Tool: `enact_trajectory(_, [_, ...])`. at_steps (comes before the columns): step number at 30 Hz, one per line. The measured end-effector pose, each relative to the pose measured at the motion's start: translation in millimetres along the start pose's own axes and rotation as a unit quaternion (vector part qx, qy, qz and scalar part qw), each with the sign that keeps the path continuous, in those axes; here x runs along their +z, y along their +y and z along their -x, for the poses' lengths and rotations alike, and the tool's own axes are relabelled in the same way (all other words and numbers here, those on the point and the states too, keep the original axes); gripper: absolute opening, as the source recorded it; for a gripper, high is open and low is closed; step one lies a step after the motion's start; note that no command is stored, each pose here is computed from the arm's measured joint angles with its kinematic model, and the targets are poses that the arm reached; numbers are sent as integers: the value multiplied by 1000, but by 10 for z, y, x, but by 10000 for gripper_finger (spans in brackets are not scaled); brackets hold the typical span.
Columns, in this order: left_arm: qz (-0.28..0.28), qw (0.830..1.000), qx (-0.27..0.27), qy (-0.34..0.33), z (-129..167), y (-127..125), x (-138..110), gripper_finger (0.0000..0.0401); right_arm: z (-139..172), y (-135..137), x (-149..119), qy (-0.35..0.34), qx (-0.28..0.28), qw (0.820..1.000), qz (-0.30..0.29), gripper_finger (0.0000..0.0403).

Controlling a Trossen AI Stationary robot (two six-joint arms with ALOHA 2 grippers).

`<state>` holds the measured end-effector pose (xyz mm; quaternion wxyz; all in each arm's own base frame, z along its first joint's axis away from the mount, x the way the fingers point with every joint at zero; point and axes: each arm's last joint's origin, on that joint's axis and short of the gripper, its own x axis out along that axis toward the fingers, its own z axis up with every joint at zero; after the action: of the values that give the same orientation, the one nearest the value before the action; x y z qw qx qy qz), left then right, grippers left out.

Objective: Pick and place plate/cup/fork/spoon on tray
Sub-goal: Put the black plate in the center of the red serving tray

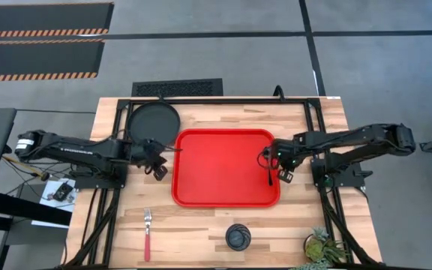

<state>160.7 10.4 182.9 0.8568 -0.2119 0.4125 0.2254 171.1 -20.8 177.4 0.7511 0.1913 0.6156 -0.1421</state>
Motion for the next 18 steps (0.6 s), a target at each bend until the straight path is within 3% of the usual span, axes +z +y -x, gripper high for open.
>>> enact_trajectory(4, [-34,993,-91,-60,56,-14,181,0,167,4,38,-93,29,994,43,10])
enact_trajectory(8, [-61,983,-145,-96,61,7,314,0,195,33,101,-218,72,969,94,9])
enact_trajectory(13, [-38,990,-106,-80,-43,147,358,1,95,46,166,-346,108,924,122,9])
enact_trajectory(18, [-53,995,-59,-67,-45,239,412,27,119,56,269,-470,118,862,147,9])
